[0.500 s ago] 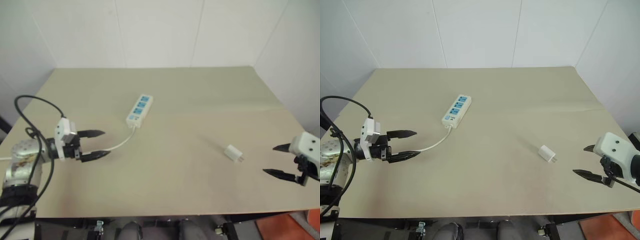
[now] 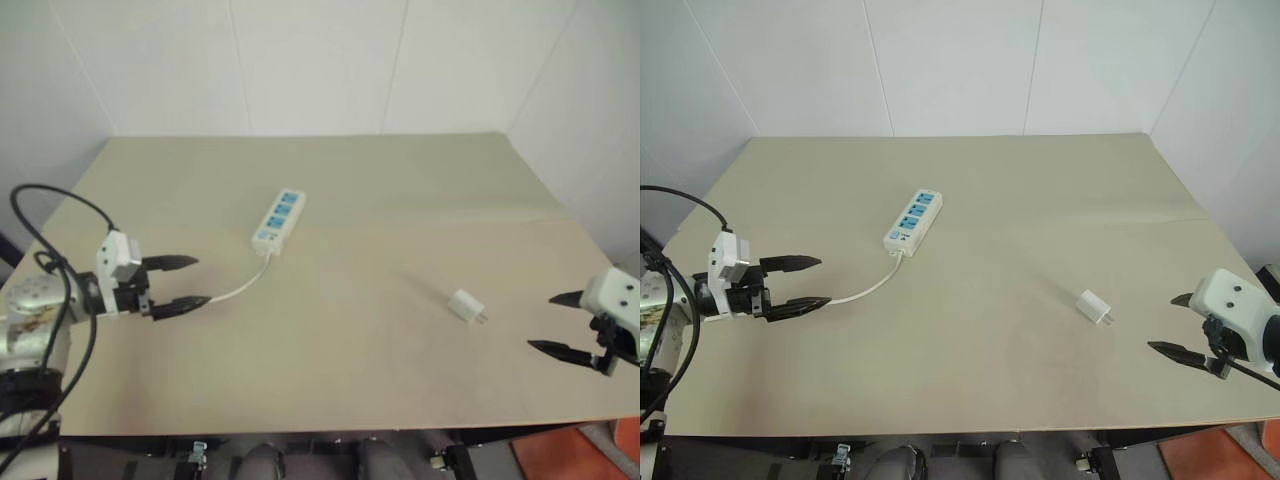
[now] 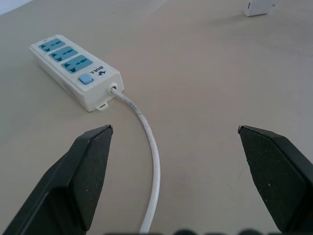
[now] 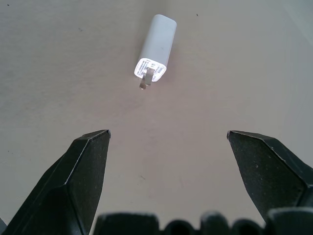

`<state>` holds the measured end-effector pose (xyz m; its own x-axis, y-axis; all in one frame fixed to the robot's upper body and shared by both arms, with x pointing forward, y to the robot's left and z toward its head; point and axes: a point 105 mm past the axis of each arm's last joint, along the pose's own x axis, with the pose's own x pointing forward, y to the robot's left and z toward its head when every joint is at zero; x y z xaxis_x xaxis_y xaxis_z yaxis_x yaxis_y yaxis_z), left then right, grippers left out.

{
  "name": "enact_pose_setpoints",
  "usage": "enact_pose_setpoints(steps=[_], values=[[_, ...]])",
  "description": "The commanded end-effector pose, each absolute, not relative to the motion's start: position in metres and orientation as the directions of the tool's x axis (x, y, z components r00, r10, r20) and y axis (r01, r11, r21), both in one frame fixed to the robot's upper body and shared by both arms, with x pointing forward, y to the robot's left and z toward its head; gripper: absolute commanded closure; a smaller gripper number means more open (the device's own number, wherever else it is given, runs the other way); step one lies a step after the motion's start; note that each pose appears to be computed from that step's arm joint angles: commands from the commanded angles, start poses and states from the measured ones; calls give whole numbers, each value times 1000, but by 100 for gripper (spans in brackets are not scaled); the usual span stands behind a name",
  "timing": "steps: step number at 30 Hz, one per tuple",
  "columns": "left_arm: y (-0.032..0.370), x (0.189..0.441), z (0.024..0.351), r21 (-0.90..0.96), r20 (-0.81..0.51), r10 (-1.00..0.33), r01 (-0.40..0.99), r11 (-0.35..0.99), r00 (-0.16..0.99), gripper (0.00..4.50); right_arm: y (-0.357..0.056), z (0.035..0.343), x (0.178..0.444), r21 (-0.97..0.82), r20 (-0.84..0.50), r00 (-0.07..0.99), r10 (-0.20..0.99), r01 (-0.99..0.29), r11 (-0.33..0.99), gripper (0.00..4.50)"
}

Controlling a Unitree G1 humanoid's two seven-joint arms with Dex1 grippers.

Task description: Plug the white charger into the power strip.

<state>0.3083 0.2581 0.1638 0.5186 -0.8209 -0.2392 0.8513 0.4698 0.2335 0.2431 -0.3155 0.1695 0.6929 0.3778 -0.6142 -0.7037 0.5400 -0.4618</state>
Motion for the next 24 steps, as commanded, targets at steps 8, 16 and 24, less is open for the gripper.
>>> enact_pose_setpoints(steps=[8, 16, 24], values=[[249, 358, 175, 328, 22, -603, 565, 758, 797, 2, -305, 186, 256, -534, -523, 764, 378, -639, 554, 0], [198, 385, 174, 283, 247, -541, 474, 834, 804, 2, -260, 209, 271, -607, -403, 806, 434, -590, 532, 0], [165, 426, 158, 125, 275, -386, 365, 923, 881, 2, -213, 231, 274, -671, -322, 801, 505, -570, 475, 0]])
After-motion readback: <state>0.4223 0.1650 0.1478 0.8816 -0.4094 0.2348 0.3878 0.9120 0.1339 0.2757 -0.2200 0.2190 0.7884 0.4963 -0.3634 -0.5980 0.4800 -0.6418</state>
